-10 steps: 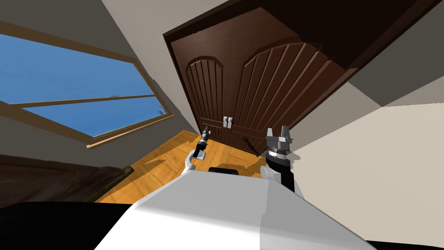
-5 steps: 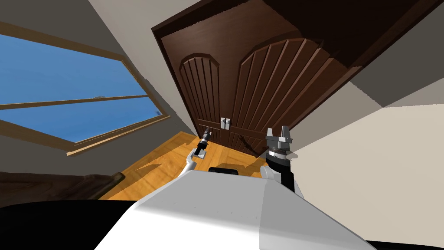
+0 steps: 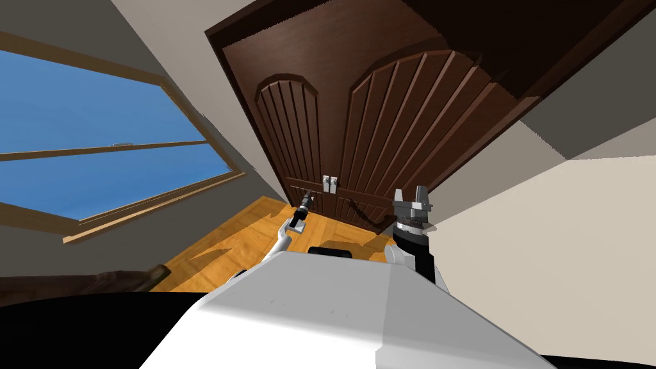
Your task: Pull the door open
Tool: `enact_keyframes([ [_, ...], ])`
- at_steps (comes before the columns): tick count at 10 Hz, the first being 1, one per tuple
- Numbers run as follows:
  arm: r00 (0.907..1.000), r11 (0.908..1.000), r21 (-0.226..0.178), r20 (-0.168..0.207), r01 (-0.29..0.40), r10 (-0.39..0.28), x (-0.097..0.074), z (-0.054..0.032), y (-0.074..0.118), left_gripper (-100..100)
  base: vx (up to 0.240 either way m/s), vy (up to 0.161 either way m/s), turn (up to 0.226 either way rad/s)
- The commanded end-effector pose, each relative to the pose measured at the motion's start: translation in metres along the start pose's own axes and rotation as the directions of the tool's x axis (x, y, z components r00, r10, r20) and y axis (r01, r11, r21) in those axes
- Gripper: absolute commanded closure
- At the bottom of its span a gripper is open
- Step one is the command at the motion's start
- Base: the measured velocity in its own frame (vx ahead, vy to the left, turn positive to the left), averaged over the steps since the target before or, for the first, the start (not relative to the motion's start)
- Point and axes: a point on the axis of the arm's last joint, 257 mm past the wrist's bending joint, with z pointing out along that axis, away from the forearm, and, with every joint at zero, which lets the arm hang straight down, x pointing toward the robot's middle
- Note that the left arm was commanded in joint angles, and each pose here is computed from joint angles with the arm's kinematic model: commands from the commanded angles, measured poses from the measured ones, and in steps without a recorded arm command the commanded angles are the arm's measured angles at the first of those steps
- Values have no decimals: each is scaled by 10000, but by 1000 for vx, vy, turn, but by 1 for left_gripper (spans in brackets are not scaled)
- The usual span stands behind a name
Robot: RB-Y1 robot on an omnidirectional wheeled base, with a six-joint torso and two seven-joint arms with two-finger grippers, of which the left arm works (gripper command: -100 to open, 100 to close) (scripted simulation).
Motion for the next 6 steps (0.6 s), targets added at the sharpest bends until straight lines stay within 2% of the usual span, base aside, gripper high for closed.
enact_keyframes([
  [1,10000,9997,-225,-39,-16,15,-9,19,95,-100,107,-37,-39],
  [6,9999,9969,-779,-136,-95,85,-23,81,324,-100,105,-25,-35],
])
